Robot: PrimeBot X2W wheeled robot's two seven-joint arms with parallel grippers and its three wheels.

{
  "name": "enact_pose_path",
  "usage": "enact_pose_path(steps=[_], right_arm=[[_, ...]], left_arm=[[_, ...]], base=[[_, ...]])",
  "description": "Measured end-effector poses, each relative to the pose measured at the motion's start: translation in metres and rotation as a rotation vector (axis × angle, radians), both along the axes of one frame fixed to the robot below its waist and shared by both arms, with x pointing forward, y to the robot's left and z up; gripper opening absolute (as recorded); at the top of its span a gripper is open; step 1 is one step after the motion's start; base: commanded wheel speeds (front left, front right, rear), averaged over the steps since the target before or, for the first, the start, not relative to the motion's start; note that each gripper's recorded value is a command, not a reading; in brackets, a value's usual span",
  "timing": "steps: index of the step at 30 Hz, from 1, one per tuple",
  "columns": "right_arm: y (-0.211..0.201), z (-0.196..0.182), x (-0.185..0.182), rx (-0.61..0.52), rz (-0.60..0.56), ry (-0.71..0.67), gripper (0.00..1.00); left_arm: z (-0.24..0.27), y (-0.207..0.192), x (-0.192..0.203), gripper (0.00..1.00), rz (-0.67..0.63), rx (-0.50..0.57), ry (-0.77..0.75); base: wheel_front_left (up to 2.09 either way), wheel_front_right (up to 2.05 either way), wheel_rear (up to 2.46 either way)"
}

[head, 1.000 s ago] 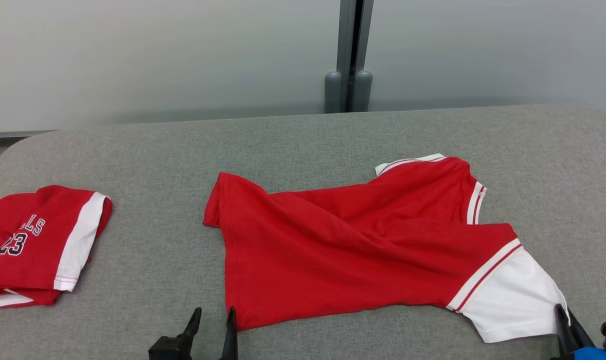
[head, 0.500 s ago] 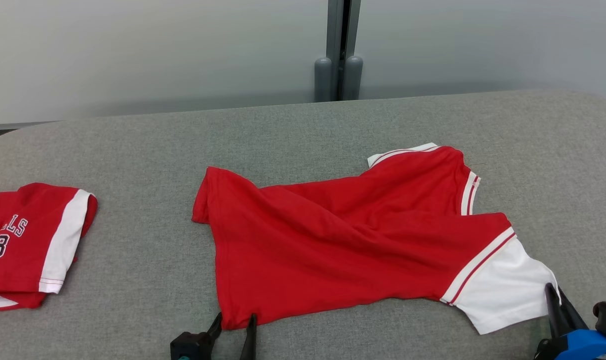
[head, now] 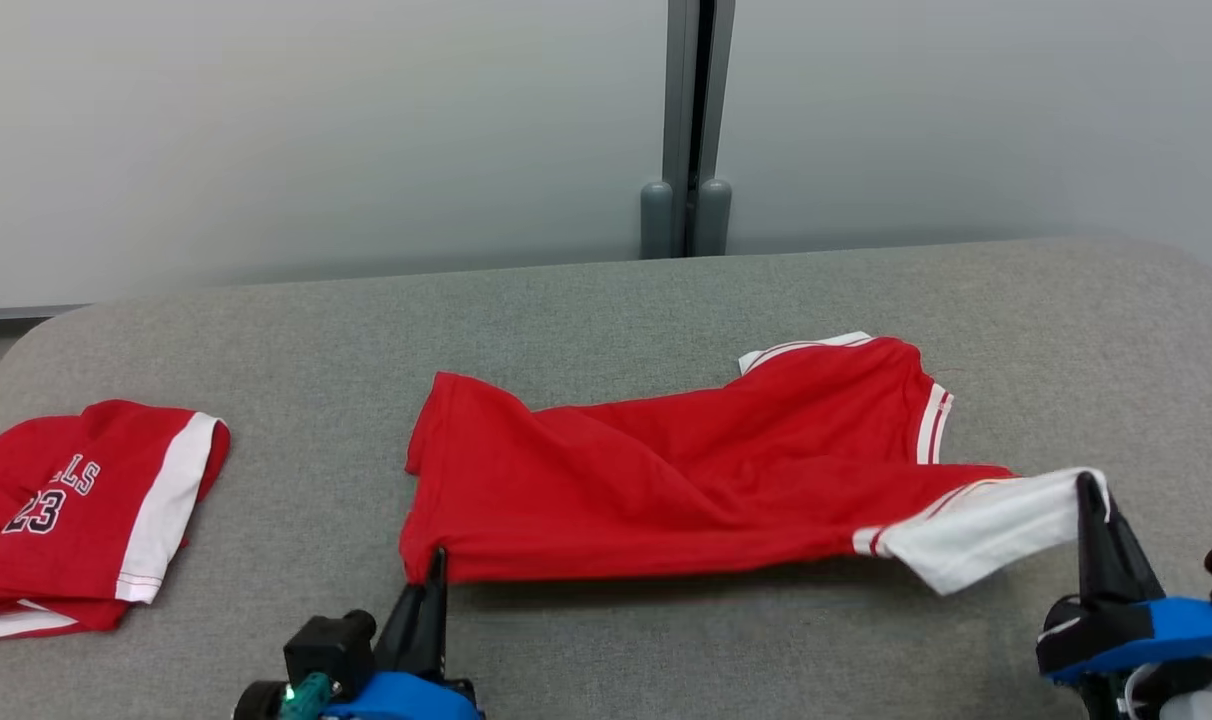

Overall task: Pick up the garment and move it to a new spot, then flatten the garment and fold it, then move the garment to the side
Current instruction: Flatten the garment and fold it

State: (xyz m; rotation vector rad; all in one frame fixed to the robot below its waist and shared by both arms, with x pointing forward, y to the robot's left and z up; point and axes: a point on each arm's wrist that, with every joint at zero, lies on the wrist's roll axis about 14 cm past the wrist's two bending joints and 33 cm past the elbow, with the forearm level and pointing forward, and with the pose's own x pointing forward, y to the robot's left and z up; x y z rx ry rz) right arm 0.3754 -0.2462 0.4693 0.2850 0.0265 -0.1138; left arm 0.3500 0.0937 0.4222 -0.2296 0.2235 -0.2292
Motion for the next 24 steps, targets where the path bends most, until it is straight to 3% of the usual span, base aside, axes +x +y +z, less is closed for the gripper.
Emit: enact_pose_path(steps=[6,12,19,24], right_arm=[[0.004,0.092,0.024,0.143,0.002,-0.293,0.0],[0.001,0.191,0.026,0.176,0.046,-0.568,0.0],[0.006,0.294,0.017,0.101,0.144,-0.79,0.0],[0.006,0.335,0.028,0.003,0.161,-0.84,0.0]], left_arm=[[0.079,0.02,0.034,0.0,0.019,0.023,-0.261],[0.171,0.034,0.057,0.0,-0.012,0.103,-0.531],[0.264,0.032,0.071,0.0,-0.085,0.212,-0.704],[0.296,0.037,0.086,0.0,-0.087,0.256,-0.725]], base=[[0.0,0.0,0.0],[0.0,0.0,0.0],[0.0,0.0,0.0],[0.0,0.0,0.0]])
